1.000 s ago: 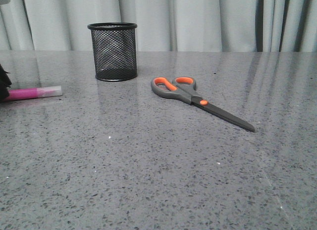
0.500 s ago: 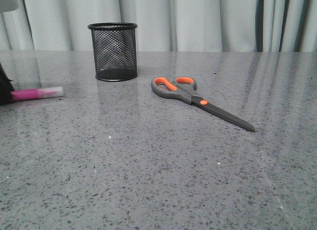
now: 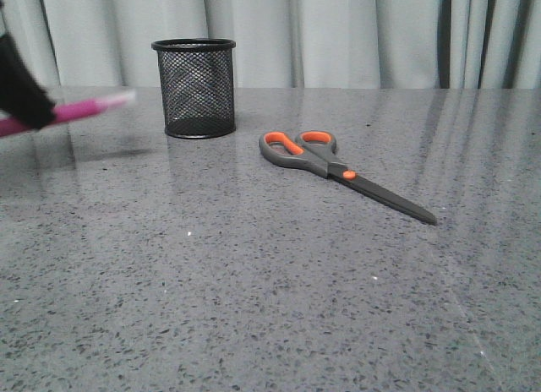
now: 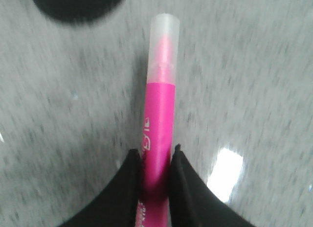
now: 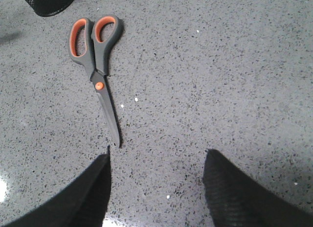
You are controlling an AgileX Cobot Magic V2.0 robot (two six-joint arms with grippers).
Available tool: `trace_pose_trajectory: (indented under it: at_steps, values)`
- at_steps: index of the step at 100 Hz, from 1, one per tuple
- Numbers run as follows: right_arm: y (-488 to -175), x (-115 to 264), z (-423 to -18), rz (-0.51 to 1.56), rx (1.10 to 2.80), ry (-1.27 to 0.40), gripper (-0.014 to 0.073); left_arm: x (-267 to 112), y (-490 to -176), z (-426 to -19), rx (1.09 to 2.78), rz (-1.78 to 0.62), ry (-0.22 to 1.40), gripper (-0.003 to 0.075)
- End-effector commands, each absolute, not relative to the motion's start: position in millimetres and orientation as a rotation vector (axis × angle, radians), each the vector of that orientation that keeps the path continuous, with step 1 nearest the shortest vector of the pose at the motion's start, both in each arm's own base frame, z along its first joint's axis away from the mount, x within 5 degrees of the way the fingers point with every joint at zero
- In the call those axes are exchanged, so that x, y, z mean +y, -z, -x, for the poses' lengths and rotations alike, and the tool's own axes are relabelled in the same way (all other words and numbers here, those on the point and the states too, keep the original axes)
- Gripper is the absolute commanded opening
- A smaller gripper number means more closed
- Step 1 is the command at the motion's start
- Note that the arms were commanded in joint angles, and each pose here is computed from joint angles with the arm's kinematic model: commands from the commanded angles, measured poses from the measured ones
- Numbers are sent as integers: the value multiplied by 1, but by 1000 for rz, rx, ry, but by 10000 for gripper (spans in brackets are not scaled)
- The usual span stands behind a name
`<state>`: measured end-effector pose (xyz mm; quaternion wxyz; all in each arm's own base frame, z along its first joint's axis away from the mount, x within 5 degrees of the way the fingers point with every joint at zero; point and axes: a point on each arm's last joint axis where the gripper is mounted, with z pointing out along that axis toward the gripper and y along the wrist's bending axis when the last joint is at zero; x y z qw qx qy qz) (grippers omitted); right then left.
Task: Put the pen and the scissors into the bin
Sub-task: 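Lift the pink highlighter upright with the left gripper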
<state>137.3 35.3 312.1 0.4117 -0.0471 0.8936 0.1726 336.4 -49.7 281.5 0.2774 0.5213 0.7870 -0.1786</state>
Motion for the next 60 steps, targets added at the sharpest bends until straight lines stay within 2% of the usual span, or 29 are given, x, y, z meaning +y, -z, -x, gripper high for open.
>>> trace_pose_trajectory:
  at_steps: [1, 18, 32, 45, 60]
  values:
    - [-326, 35, -142, 108, 2171, -426, 372, -61, -322, -337, 1964, -1279, 564, -22]
    - [-326, 35, -141, 110, 2176, -428, 372, -74, -357, -346, 1697, -1089, 701, -22]
    - [-325, 35, -141, 111, 2178, -429, 372, -77, -376, -352, 1532, -924, 746, -22]
    - [-325, 35, -141, 111, 2178, -429, 372, -77, -382, -358, 1455, -833, 793, -21]
    - [-325, 35, -141, 111, 2178, -429, 372, -79, -369, -371, 1460, -772, 857, -22]
